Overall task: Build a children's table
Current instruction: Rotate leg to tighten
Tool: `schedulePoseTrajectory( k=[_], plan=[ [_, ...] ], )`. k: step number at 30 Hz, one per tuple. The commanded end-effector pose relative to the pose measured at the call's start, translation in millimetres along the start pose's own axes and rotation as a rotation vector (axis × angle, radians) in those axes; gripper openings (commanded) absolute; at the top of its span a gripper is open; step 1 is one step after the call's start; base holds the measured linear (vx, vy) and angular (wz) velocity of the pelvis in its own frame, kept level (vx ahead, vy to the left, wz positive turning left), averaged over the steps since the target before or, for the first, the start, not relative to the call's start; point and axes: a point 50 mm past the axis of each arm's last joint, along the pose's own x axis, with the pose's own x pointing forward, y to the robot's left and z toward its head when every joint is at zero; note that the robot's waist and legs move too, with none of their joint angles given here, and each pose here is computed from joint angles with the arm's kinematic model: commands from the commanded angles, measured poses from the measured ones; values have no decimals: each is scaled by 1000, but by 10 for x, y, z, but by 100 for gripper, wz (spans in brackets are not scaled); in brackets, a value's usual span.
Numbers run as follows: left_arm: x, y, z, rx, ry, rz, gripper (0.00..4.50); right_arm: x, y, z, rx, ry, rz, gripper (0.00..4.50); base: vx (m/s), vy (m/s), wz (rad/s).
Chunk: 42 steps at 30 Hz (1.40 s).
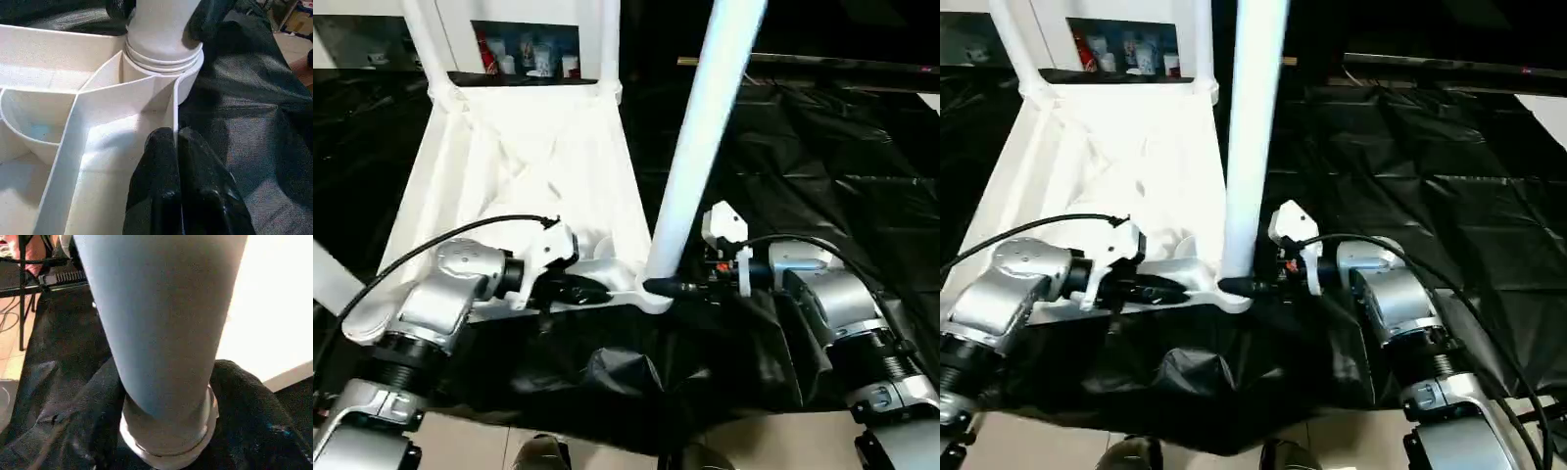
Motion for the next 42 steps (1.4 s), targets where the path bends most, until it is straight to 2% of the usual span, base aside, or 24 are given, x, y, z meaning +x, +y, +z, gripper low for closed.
schedulePoseTrajectory(
  k=[1, 3, 6, 10, 12, 13, 15, 16, 18, 21, 22, 23, 24, 26, 29, 30, 36, 40, 42],
  plan=[
    [45, -34, 113, 46, -66, -38, 0, 9, 33, 19, -6, -5, 15, 251, 0, 0, 0],
    [58, -20, 113, 44, -66, -20, 0, 27, 54, 6, 3, -8, 20, 229, 0, 0, 0],
    [95, 37, 133, 27, -74, 44, 0, 71, 76, -16, 18, -25, -6, 219, 0, 0, 0],
    [211, 183, 248, -20, -114, 205, 0, 275, 42, -81, 108, -76, -206, 206, 0, 0, 0],
    [231, 197, 265, -21, -115, 221, 0, 310, 39, -95, 124, -79, -236, 205, 0, 0, 0],
    [329, 263, 333, -49, -126, 308, 0, 476, 31, -140, 198, -101, -359, 204, 0, 0, 0],
    [374, 285, 365, -62, -134, 340, 0, 551, 31, -155, 235, -111, -412, 204, 0, 0, 0],
    [459, 319, 428, -74, -148, 397, 0, 695, 20, -166, 317, -129, -521, 203, 0, 0, 0],
    [526, 335, 480, -79, -161, 433, 0, 809, 17, -157, 362, -130, -589, 202, 0, 0, 0],
    [574, 329, 519, -79, -176, 442, 0, 907, 32, -120, 345, -118, -606, 202, 0, 0, 0],
    [599, 313, 541, -71, -187, 433, 0, 957, 47, -75, 291, -112, -596, 202, 0, 0, 0],
    [606, 295, 542, -65, -187, 419, 0, 957, 48, -50, 287, -128, -580, 202, 0, 0, 0],
    [612, 282, 542, -61, -186, 409, 0, 952, 46, -34, 289, -141, -570, 237, 0, 0, 0],
    [605, 232, 515, -42, -179, 357, 0, 882, 11, -12, 288, -157, -550, 272, 0, 0, 0],
    [578, 178, 464, -19, -170, 292, 0, 753, -45, 4, 227, -141, -522, 282, 0, 0, 0],
    [565, 165, 447, -9, -163, 277, 0, 705, -61, 4, 198, -129, -509, 312, 0, 0, 0],
    [460, 95, 353, 20, -137, 168, 0, 399, -73, -31, 40, -41, -329, 320, 0, 0, 0],
    [334, 29, 264, 78, -90, 68, 0, 178, -2, -1, 0, -27, -133, 320, 0, 0, 0],
    [300, 18, 243, 89, -81, 48, 0, 131, 3, -10, -9, -9, -97, 320, 0, 0, 0]
  ],
)
